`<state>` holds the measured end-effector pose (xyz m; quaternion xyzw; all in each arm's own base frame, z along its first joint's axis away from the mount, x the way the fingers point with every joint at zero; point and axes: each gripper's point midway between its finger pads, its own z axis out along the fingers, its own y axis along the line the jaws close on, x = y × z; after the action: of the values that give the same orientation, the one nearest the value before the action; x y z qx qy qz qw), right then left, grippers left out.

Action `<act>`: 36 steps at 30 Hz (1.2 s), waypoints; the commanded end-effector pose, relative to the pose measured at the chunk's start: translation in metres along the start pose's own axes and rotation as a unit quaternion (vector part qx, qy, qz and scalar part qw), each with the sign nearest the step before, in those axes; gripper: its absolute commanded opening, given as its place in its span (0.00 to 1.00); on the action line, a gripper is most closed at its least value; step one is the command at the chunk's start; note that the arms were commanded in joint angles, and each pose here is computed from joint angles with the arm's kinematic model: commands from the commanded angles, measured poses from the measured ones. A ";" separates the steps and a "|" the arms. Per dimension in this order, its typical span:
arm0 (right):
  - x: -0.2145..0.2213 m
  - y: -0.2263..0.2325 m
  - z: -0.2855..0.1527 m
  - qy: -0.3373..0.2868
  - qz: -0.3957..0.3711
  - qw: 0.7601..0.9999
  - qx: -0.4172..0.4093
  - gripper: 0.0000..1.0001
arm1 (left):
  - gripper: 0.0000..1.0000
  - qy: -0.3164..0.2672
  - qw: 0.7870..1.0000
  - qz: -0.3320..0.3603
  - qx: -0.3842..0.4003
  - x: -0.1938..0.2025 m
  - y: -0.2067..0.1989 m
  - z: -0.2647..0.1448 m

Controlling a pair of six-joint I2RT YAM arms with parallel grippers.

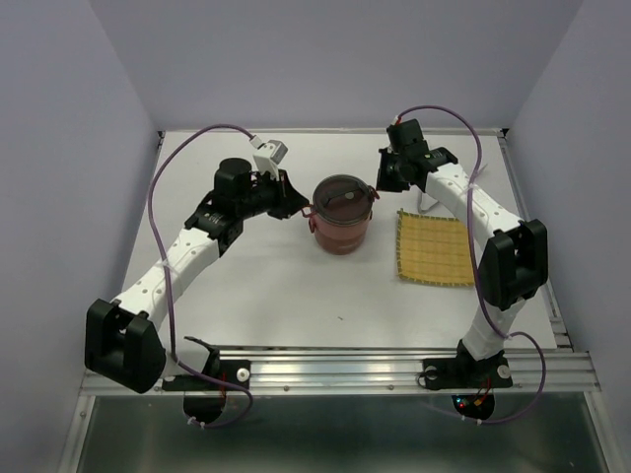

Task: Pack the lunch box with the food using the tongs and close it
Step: Close the fastener on the packing box.

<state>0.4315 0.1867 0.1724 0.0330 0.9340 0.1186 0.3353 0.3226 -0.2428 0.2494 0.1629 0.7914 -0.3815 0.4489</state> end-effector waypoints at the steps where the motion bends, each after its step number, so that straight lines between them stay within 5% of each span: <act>1: -0.007 0.007 -0.004 -0.013 -0.007 1.000 -0.017 0.01 | 0.00 0.006 1.000 0.003 -0.002 0.013 0.008 0.009; 19: -0.008 0.009 -0.010 -0.016 -0.009 1.000 -0.024 0.01 | 0.00 0.004 0.999 -0.020 -0.041 0.041 0.046 0.038; 36: -0.013 -0.002 -0.021 -0.037 -0.010 0.999 0.000 0.01 | 0.00 0.003 0.999 -0.026 -0.028 0.033 0.030 0.021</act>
<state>0.4257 0.1840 0.1638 0.0298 0.9380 0.1134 0.3264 0.3421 -0.2428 0.1697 0.1160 0.8247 -0.3626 0.4182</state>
